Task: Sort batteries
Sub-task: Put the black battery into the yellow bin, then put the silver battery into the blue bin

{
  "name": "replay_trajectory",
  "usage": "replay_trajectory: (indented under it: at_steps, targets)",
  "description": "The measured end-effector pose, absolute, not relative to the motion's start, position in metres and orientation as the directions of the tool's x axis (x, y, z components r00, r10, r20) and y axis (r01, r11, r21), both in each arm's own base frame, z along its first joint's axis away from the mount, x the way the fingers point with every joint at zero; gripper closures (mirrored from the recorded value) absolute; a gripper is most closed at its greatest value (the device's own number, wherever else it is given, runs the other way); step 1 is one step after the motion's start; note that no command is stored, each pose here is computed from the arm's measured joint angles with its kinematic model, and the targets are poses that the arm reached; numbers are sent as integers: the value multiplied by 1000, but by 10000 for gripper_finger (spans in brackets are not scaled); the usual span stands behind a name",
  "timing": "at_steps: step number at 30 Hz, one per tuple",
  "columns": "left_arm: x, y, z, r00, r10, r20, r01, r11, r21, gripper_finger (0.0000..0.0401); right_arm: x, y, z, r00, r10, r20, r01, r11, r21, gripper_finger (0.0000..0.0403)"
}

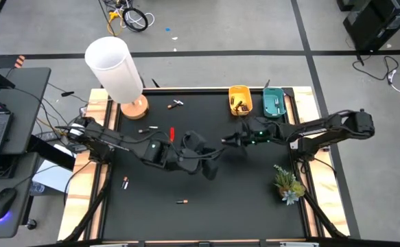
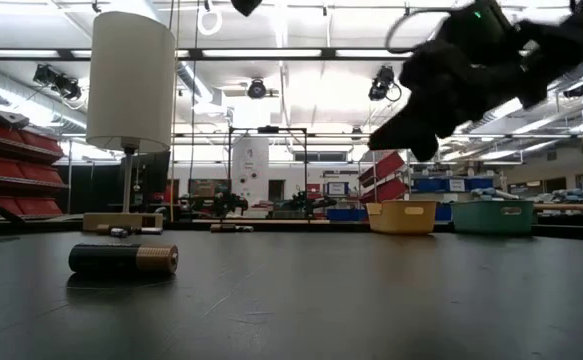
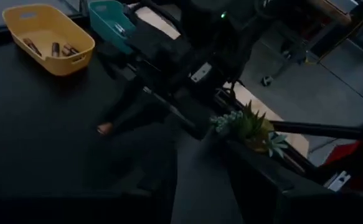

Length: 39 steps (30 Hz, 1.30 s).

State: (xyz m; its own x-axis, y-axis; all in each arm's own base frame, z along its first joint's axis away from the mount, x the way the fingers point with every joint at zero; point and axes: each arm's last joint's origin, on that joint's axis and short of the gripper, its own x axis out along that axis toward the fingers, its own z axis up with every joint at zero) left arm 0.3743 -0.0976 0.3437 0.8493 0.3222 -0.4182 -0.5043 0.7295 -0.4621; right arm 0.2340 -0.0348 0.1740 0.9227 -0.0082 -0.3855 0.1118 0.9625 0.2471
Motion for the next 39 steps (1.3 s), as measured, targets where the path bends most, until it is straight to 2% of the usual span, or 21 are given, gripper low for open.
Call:
replay_trajectory:
  at_steps: [2, 6, 10, 15, 18, 21, 26, 30, 32, 35, 39]
  targets:
    - [370, -96, 347, 843, 340, -416, -513, 742, -432, 254, 243, -37, 183, 883, -79, -464, 198, 956, 215, 352]
    - [348, -84, 362, 794, 429, -430, -568, 776, -275, 258, 265, -58, 202, 770, -182, -612, 356, 918, 176, 352]
    - [318, -73, 379, 740, 507, -442, -589, 805, -63, 273, 276, -101, 221, 591, -325, -739, 626, 761, 166, 352]
    - [284, -63, 394, 717, 529, -454, -526, 838, 145, 297, 278, -155, 249, 510, -417, -752, 788, 577, 215, 352]
    - [270, -57, 394, 745, 496, -446, -469, 865, 180, 315, 268, -181, 253, 419, -432, -799, 868, 448, 213, 352]
    - [258, -50, 390, 786, 463, -411, -457, 881, 118, 335, 256, -200, 255, 351, -424, -835, 909, 367, 196, 352]
    - [242, -34, 378, 806, 485, -338, -519, 855, -11, 366, 251, -217, 239, 354, -324, -877, 904, 359, 232, 352]
    - [241, -21, 357, 772, 529, -352, -594, 797, -107, 383, 250, -225, 215, 275, -256, -927, 911, 378, 166, 349]
    - [241, -15, 345, 745, 546, -383, -636, 755, -162, 386, 249, -227, 205, 234, -219, -947, 894, 430, 122, 320]
    - [241, -11, 331, 713, 558, -424, -684, 686, -248, 386, 249, -228, 199, 217, -199, -956, 862, 499, 92, 252]
    - [242, -9, 324, 698, 563, -443, -705, 650, -285, 367, 243, -232, 212, 242, -233, -942, 818, 571, 68, 183]
